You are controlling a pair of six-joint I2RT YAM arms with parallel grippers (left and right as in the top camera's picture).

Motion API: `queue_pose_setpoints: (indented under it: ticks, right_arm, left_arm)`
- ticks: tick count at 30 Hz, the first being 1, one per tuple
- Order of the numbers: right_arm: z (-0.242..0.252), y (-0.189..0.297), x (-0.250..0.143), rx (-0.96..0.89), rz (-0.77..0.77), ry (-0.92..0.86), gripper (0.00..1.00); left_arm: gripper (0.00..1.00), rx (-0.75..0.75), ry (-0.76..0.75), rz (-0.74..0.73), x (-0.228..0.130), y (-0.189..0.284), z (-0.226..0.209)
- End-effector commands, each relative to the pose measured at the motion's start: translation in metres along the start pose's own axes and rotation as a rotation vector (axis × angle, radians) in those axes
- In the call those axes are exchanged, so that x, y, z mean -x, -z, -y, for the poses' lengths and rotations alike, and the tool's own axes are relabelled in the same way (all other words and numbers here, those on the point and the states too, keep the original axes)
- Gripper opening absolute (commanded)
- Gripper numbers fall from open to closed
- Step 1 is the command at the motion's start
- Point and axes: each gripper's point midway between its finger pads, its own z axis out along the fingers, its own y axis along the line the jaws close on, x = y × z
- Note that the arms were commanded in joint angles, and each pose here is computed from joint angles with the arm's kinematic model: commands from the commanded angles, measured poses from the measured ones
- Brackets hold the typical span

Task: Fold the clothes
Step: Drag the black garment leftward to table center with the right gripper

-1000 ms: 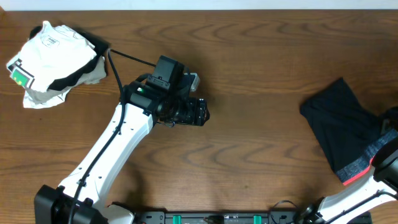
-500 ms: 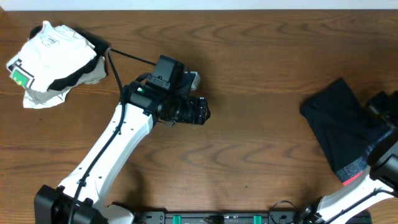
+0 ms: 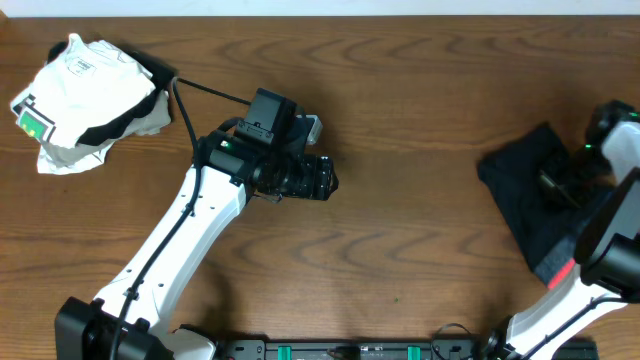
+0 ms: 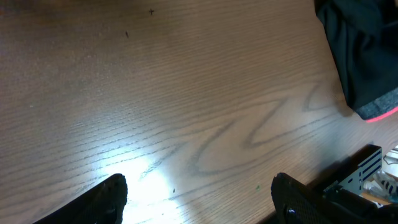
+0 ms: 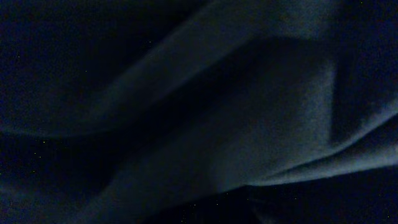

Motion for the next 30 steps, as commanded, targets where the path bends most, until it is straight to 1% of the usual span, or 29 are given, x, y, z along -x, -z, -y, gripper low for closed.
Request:
queue_pose_setpoints:
  ticks: [1, 6, 12, 16, 21, 27, 30]
  right_arm:
    - [-0.027, -0.008, -0.016, 0.023, 0.012, 0.056, 0.01]
    - [-0.067, -0.017, -0.03, 0.073, 0.046, 0.136, 0.01]
    - [-0.132, -0.017, -0.061, 0.172, 0.075, 0.319, 0.01]
    - [-0.173, -0.019, -0.097, 0.203, 0.094, 0.528, 0.01]
    - [-0.206, -0.022, -0.149, 0.226, 0.087, 0.742, 0.01]
    - [-0.228, -0.022, -0.225, 0.34, -0.046, 1.012, 0.01]
    - [-0.223, -0.024, -0.254, 0.329, -0.1, 1.128, 0.01]
  left_arm:
    - [0.76, 0.007, -0.024, 0.017, 0.005, 0.004, 0.001]
    - [0.76, 0.007, -0.024, 0.017, 0.005, 0.004, 0.001]
    - [0.76, 0.002, -0.032, 0.036, 0.01, 0.004, 0.003]
    - [0.76, 0.006, -0.034, 0.043, 0.011, 0.004, 0.002]
    - [0.76, 0.061, -0.031, 0.06, 0.015, 0.005, -0.008]
    - [0.76, 0.114, 0.006, 0.09, 0.022, 0.011, -0.028]
    - [0.76, 0.124, 0.033, 0.1, 0.025, 0.015, -0.037]
